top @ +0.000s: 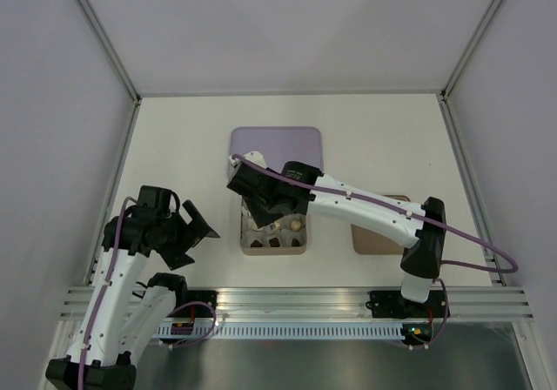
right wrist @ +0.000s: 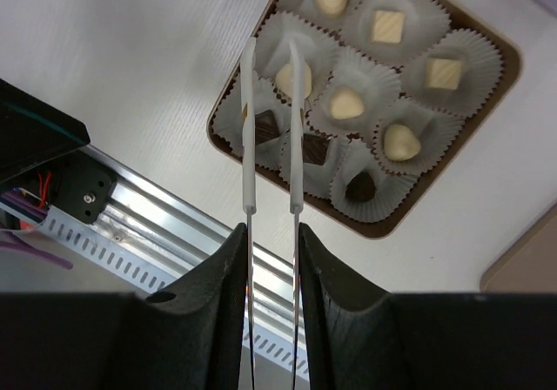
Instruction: Pack the chocolate
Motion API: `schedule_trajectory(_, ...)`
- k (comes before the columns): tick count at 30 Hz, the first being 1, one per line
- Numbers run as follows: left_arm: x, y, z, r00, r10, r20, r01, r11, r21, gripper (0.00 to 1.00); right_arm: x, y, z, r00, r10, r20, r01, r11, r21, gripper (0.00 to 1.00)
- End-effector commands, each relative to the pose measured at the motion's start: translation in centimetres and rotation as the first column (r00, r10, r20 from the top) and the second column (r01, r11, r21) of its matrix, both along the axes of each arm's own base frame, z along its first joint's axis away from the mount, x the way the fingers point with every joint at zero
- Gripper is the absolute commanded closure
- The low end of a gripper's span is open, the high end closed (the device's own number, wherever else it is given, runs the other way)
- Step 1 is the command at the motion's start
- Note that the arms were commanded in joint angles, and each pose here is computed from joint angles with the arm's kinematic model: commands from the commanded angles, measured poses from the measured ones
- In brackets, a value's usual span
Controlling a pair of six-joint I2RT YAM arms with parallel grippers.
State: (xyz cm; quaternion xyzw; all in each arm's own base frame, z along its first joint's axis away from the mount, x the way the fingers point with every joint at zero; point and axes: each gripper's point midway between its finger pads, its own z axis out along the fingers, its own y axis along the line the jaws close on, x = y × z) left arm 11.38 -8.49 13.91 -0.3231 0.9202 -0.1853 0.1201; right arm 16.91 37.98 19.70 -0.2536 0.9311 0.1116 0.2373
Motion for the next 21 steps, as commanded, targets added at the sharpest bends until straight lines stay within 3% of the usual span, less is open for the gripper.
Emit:
schedule_trajectory(1,0.1,-0.8,1.1,0.999,-0.037,0.002,0.037,0.999,-0.038,0.01,3.6,-2.9,5.1,0.985,-0.146,0.094,0.136,0.985,0.102,0.68)
schedule_trajectory(6,1.4,-1.0,1.0,0.999,-0.051,0.014,0.051,0.998,-0.034,0.00,13.3,-11.1,5.0,0.914,-0.367,0.170,0.362,0.930,0.064,0.68)
schedule_trajectory(12,3.3,-1.4,2.3,0.998,-0.039,0.056,0.042,0.998,-0.050,0.00,23.2,-20.3,0.0,0.804,-0.564,0.189,0.576,0.817,-0.012,0.68)
schedule_trajectory(15,4.3,-1.3,3.4,0.995,-0.030,0.095,0.035,0.998,-0.046,0.00,27.9,-23.6,-2.1,0.763,-0.615,0.198,0.631,0.776,-0.021,0.68)
schedule_trajectory(21,4.9,-1.1,3.1,0.992,-0.016,0.123,0.020,0.999,-0.033,0.00,34.6,-27.4,-8.0,0.764,-0.614,0.198,0.640,0.760,-0.114,0.67)
